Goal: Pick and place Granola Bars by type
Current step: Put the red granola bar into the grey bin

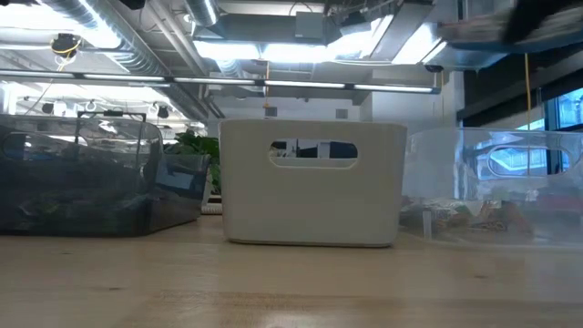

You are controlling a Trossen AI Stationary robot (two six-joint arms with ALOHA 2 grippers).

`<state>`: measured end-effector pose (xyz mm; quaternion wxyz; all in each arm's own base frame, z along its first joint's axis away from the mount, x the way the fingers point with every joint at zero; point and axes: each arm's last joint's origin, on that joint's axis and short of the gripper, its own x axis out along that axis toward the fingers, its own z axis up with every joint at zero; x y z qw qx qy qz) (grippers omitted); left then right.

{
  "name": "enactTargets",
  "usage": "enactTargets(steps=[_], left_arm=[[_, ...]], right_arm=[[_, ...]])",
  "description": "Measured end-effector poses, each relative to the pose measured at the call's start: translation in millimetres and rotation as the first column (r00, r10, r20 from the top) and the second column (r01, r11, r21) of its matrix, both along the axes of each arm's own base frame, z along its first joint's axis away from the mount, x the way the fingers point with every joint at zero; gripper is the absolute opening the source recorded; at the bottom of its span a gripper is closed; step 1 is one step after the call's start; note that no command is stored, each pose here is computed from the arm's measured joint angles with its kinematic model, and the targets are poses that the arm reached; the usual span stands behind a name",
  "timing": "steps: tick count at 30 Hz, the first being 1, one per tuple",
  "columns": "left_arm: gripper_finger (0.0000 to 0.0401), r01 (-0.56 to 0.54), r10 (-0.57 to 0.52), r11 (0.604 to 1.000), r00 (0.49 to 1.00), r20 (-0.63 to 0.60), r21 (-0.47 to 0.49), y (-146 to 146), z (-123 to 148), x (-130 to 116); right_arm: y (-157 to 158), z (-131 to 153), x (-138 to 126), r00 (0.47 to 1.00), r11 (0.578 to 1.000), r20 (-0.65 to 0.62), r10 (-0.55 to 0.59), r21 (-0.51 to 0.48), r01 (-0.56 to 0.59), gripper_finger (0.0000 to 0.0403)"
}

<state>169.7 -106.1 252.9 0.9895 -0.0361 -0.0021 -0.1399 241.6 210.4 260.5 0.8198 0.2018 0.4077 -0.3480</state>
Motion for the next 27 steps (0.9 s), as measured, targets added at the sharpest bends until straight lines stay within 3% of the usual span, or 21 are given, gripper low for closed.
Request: enactTargets(steps=[12,18,27], left_arm=[[0.0117,0.000,0.000,1.000,1.000,0.001,0.001,0.0,0.0,0.0],[0.0115,0.000,0.000,1.000,1.000,0.000,0.001,0.0,0.0,0.0],[0.0115,0.000,0.000,1.000,1.000,0.001,0.000,0.0,0.2,0.0]], right_arm=[[-39.5,8.1,74.3,0.960,0.968,0.126,0.249,-0.063,-0.243,0.0066],[-53.7,1.3,99.1,0.954,0.968,0.172,0.247,-0.086,-0.235,0.0066],[-61.7,-41.2,123.3,0.970,0.968,0.071,0.232,-0.110,-0.224,0.0066]])
